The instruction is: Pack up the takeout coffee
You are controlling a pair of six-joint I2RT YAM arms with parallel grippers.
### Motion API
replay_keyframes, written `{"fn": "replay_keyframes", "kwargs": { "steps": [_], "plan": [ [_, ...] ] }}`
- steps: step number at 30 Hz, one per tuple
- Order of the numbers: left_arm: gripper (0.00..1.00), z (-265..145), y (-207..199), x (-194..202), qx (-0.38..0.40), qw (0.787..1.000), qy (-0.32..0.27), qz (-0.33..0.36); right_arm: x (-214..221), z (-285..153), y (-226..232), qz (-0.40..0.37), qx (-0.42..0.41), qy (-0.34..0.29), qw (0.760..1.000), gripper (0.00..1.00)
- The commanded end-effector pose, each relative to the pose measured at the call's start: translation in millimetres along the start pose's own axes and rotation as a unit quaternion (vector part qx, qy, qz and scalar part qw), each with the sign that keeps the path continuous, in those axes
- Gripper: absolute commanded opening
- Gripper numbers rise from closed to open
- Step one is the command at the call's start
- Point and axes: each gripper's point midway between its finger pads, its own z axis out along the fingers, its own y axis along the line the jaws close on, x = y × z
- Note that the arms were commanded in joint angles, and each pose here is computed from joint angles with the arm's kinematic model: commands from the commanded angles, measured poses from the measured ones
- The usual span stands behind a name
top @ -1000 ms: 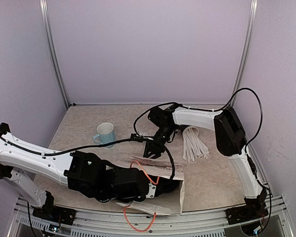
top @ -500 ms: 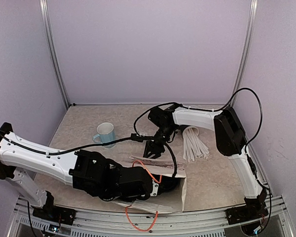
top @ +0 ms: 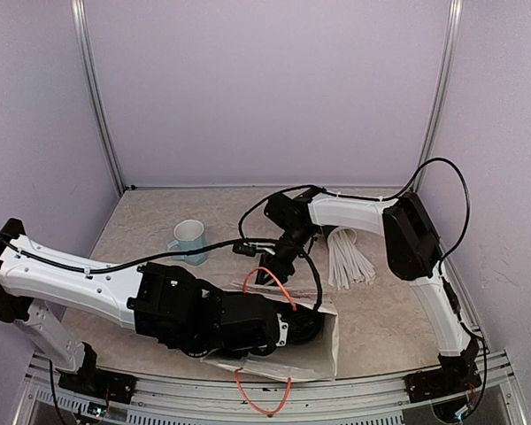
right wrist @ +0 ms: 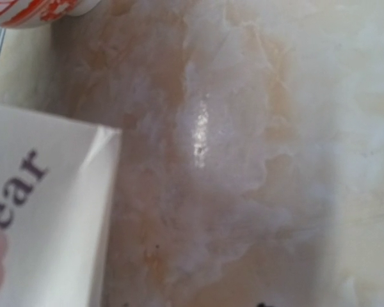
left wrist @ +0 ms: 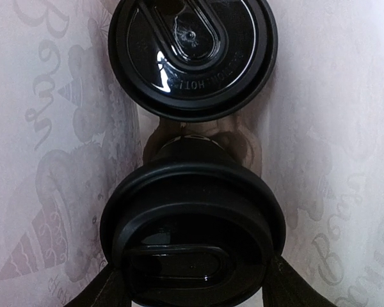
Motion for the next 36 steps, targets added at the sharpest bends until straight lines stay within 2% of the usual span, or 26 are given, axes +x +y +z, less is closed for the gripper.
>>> {"fn": "replay_keyframes", "kwargs": {
  "steps": [1, 6, 13, 20, 24, 28, 36],
  "plan": [
    [0.49, -1, 4, 13, -0.009, 1.0, 0.021, -0.005, 6, 16, 11, 0.007, -0.033, 0.006, 0.999, 0.42],
    [0.49, 8, -3, 23, -0.003, 0.999, 0.043, 0.008, 7, 17, 11, 0.008, -0.035, 0.008, 0.999, 0.42],
    [0.5, 14, -3, 18, 0.015, 0.999, 0.037, -0.005, 5, 17, 17, 0.011, -0.047, 0.002, 0.999, 0.43],
    [0.5, 3, -20, 4, 0.096, 0.994, 0.018, -0.057, 2, 20, 37, 0.021, -0.083, -0.004, 0.996, 0.43],
    [0.5, 1, -44, 1, 0.161, 0.982, 0.031, -0.088, 1, 19, 45, 0.013, -0.081, 0.004, 0.997, 0.44],
    [0.5, -6, -59, -6, 0.215, 0.969, 0.037, -0.119, -6, -8, 32, 0.006, -0.04, 0.002, 0.999, 0.47],
    [0.51, -12, -72, -17, 0.271, 0.945, 0.063, -0.175, -15, -110, -13, 0.014, 0.068, -0.052, 0.996, 0.5]
  ]
}}
